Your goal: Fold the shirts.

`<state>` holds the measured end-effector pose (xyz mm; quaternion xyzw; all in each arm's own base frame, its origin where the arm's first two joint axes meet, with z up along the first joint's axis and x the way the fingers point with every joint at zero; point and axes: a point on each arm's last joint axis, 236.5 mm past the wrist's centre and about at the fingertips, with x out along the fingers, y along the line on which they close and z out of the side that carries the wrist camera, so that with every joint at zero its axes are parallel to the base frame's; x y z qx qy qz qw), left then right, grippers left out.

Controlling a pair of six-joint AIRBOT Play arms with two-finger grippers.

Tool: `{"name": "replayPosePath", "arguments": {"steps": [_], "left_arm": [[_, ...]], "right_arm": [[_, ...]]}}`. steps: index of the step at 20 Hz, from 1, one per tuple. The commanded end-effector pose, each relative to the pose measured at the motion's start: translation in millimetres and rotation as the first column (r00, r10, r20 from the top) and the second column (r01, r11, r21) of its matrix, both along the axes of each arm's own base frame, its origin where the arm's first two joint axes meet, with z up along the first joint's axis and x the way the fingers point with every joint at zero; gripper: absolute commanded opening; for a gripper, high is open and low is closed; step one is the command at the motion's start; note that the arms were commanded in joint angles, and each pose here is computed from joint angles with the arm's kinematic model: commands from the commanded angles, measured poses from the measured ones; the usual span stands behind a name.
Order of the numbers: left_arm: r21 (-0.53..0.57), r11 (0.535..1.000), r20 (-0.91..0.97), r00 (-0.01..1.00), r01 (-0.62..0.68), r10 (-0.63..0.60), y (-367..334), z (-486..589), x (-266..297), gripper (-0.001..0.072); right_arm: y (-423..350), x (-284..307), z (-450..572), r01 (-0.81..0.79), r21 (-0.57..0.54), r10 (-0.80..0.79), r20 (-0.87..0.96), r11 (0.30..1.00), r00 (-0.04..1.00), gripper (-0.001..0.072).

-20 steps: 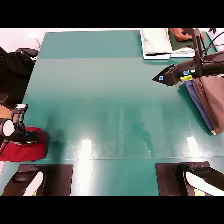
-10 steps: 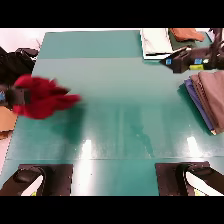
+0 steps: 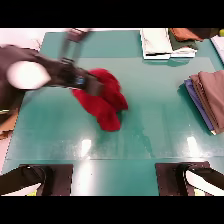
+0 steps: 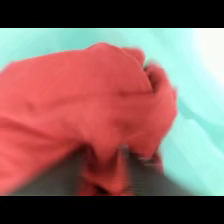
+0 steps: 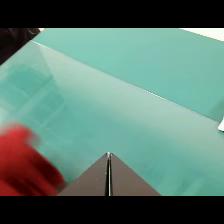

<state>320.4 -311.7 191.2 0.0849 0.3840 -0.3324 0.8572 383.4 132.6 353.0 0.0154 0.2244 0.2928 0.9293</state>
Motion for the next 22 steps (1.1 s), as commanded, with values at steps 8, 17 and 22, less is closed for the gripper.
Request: {"name": "replayPosePath", "arguments": {"steps": [8,17,22], "left_arm": [[0.003,0.962,-0.194,0.944,-0.272,0.267,75.4,-85.1,100.3,0.0524],[-0.036,0.912,-0.517,0.788,-0.409,0.333,82.2,-232.0,111.4,0.0525],[-0.151,0.875,-0.535,0.783,-0.459,0.319,60.8,-238.4,131.1,0.0524]], "right_arm": [[-17.2,-3.9,-7.6,0.012,-0.027,-0.014,-0.081,1.0,0.997,0.002],[-19.6,-7.8,-60.9,0.046,-0.001,-0.046,-0.183,0.999,0.982,0.002],[-20.9,-12.4,-91.6,0.066,0.01,-0.062,-0.237,0.998,0.97,0.002]]}}
